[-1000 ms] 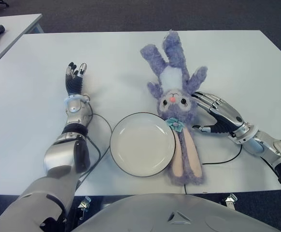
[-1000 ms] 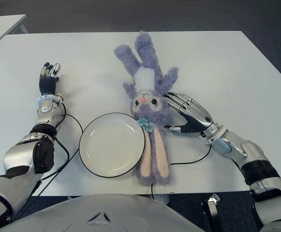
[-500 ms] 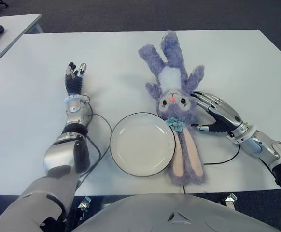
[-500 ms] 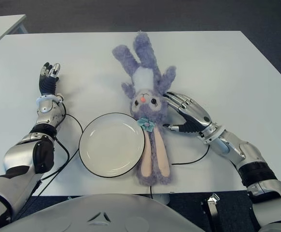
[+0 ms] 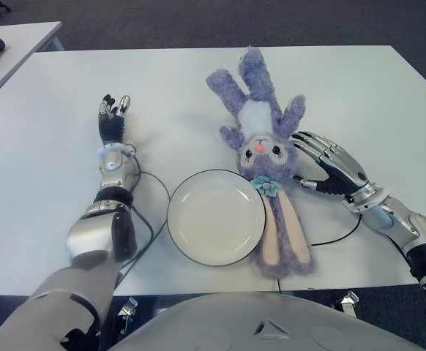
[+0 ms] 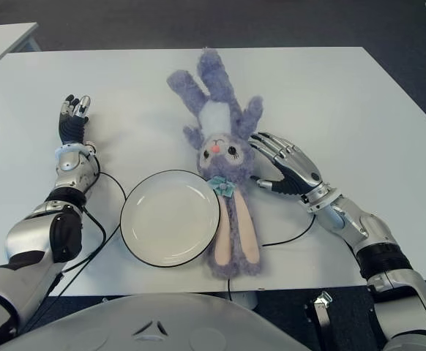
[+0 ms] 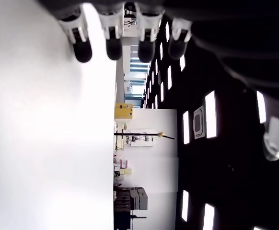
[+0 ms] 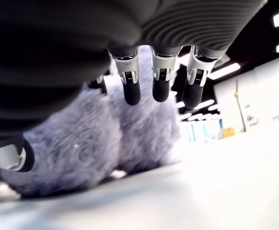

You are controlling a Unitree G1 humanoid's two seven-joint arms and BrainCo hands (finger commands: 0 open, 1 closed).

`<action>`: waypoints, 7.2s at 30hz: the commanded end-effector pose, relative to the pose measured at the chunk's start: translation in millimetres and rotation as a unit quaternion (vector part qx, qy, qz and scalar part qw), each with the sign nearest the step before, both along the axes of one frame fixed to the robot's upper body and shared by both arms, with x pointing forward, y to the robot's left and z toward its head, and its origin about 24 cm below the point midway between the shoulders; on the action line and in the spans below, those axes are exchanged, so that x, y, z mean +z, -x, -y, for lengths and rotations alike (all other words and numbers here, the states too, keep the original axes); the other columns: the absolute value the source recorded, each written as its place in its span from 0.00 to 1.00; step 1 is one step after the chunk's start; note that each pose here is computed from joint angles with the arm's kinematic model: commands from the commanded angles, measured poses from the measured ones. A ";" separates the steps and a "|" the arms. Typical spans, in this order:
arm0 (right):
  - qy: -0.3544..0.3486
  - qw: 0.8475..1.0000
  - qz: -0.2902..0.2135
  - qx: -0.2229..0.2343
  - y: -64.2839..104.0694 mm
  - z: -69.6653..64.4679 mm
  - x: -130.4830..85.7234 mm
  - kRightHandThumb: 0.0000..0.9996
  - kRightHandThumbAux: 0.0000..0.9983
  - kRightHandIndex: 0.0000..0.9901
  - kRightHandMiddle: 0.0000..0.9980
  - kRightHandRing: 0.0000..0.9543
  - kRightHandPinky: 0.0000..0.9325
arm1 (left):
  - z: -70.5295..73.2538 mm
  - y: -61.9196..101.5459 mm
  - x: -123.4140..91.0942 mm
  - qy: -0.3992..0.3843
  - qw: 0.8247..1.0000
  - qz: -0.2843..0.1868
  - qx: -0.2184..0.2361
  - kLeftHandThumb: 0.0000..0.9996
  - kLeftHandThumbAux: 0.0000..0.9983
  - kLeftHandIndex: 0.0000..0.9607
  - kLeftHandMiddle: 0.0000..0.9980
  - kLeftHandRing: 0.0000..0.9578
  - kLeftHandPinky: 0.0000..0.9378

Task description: Put the doll into the plate.

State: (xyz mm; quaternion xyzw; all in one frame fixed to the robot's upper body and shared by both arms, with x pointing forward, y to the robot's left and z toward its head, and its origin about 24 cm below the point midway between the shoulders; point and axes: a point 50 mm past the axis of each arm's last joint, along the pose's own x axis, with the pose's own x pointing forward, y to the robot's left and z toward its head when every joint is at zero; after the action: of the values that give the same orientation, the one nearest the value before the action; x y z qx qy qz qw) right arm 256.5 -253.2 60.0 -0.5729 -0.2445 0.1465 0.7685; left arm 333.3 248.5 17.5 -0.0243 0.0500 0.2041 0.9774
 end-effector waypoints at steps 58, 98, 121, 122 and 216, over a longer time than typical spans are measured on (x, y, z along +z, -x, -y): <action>-0.133 0.990 0.039 -0.001 -35.4 -9.9 25.8 0.30 0.51 0.00 0.04 0.07 0.09 | 26.2 79.9 -104.3 0.074 0.971 -0.226 -0.008 0.00 0.50 0.05 0.08 0.05 0.02; -0.133 0.989 -0.055 0.010 -26.8 -28.5 20.1 0.29 0.48 0.00 0.00 0.04 0.11 | 28.3 79.8 -104.9 0.082 0.971 -0.225 -0.004 0.00 0.51 0.07 0.10 0.07 0.02; -0.179 0.981 -0.073 0.017 -21.6 -33.4 20.9 0.38 0.59 0.06 0.11 0.16 0.27 | 29.0 79.3 -104.8 0.077 0.970 -0.228 -0.006 0.00 0.51 0.06 0.09 0.06 0.02; -0.183 0.980 -0.073 0.021 -21.1 -33.9 21.1 0.38 0.59 0.06 0.11 0.17 0.27 | 29.1 79.2 -104.8 0.076 0.970 -0.229 -0.006 0.00 0.51 0.06 0.09 0.06 0.02; -0.207 0.971 0.103 0.061 -61.3 -45.4 58.7 0.15 0.56 0.06 0.11 0.14 0.18 | 33.6 78.1 -106.4 0.063 0.966 -0.251 -0.015 0.00 0.53 0.03 0.09 0.08 0.04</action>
State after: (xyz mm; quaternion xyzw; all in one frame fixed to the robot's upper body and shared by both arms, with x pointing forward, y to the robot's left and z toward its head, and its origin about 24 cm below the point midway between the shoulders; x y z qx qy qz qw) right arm 318.2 -212.5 120.3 -0.4143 -0.3866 0.0591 0.8218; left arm 335.1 244.6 17.9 -0.0117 0.0520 0.1946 0.9794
